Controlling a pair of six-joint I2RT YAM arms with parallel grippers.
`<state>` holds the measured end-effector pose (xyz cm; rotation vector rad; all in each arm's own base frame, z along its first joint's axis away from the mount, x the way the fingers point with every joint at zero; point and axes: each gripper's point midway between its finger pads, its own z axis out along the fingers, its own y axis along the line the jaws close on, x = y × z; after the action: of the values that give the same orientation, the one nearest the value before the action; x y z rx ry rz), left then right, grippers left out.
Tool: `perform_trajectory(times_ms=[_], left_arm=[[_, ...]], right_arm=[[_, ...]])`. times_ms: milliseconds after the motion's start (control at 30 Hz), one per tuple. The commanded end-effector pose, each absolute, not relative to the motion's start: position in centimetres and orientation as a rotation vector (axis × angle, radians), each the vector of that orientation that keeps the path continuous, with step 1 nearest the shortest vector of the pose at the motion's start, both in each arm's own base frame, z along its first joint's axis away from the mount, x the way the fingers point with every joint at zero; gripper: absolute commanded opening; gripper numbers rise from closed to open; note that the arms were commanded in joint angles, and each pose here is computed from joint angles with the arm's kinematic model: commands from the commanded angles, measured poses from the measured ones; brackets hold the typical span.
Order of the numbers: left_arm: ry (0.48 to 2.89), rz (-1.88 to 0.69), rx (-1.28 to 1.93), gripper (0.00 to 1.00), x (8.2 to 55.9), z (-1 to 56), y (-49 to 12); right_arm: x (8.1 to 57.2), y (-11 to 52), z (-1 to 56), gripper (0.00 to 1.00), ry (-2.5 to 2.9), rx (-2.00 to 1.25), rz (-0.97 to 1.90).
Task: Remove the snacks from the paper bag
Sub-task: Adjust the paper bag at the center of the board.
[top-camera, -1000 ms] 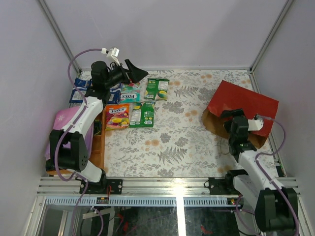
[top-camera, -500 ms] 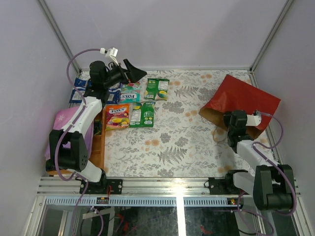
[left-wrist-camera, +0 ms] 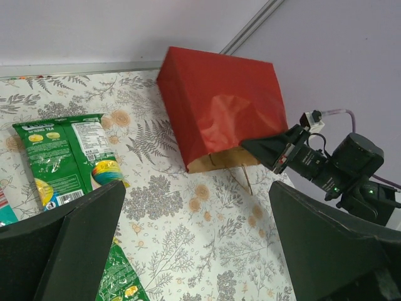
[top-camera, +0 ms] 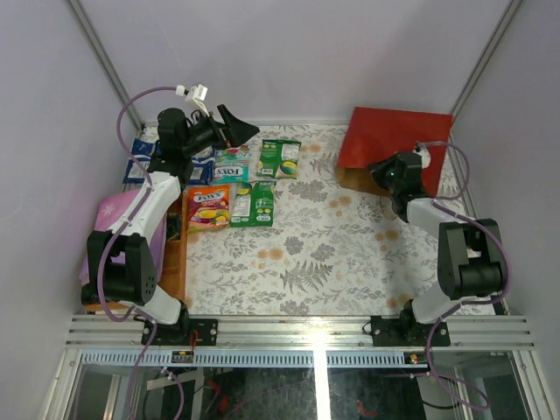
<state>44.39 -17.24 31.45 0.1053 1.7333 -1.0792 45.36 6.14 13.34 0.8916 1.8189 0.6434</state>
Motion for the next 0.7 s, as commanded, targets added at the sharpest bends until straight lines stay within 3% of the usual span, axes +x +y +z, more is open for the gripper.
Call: perform_trajectory(times_ms=[0, 667], left_arm=[[1.717, -1.084, 0.133, 1.00, 44.7, 31.3, -17.2], [1.756, -1.090, 0.149, 1.00, 44.8, 30.2, -17.3]], right_arm=[[44.9, 11.7, 13.6, 0.00, 1.955, 0.586, 0.745], [46.6, -1.4, 16.6, 0.00, 1.630, 0.920, 0.485]])
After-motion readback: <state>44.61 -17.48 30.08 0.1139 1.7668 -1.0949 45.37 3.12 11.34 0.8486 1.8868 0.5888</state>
